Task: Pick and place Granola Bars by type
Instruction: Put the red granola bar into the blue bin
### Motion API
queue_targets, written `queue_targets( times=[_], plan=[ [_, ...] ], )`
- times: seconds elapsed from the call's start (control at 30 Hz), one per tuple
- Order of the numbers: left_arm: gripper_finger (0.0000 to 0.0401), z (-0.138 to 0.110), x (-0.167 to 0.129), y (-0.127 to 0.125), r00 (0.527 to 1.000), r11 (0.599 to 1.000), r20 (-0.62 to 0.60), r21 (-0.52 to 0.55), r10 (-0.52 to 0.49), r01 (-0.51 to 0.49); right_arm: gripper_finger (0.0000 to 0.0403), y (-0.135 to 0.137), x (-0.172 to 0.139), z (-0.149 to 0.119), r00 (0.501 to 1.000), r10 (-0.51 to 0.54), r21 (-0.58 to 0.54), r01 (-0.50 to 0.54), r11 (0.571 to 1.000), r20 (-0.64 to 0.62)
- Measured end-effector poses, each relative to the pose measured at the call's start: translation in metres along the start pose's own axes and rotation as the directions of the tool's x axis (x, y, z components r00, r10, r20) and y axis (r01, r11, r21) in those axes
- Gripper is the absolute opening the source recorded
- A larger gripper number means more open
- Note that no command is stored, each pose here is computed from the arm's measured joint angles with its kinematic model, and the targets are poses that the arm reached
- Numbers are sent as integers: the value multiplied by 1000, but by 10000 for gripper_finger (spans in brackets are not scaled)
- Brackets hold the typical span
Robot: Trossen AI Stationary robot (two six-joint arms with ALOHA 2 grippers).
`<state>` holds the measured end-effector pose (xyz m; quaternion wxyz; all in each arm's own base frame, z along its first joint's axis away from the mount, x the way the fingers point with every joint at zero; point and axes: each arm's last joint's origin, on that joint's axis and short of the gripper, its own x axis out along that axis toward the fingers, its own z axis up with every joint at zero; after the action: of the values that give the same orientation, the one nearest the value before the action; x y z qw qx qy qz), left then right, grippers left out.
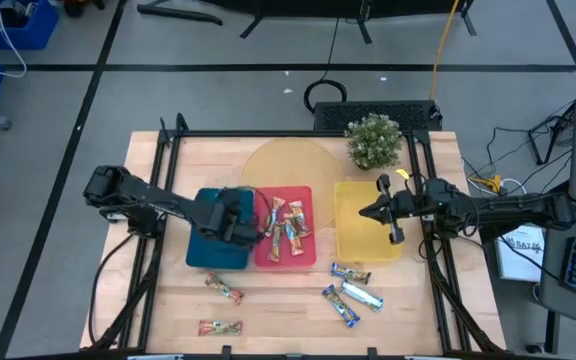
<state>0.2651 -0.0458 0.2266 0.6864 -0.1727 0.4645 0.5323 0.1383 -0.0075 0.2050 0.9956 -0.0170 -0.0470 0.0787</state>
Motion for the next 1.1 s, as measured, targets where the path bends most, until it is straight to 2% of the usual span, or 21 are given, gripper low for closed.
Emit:
queue_targets(
  times=[0.13, 0.3, 0.5, 0.67, 0.83, 1.1],
  plan=[
    [51, -20, 3, 11, 996, 997, -93, -79, 5, -12, 0, 3, 0, 5, 992, 118, 21, -119, 993, 48],
    [51, -37, 9, 27, 986, 978, -161, -210, -39, 4, 0, 6, -1, 7, 976, 206, 5, -207, 978, 66],
    [51, -44, 32, 36, 980, 963, -197, -264, -3, -50, 0, 6, -1, 7, 976, 206, -5, -206, 979, 73],
    [51, -47, 48, 36, 982, 954, -189, -296, -22, -36, 0, 6, -1, 8, 976, 205, -9, -205, 979, 75],
    [53, -45, 50, 33, 980, 958, -190, -287, -53, -4, 0, 6, -1, 8, 976, 205, -7, -205, 979, 75],
    [108, -45, 50, 32, 976, 954, -205, -299, -69, 5, 0, 6, -1, 7, 976, 206, 30, -208, 978, 70]
  ],
)
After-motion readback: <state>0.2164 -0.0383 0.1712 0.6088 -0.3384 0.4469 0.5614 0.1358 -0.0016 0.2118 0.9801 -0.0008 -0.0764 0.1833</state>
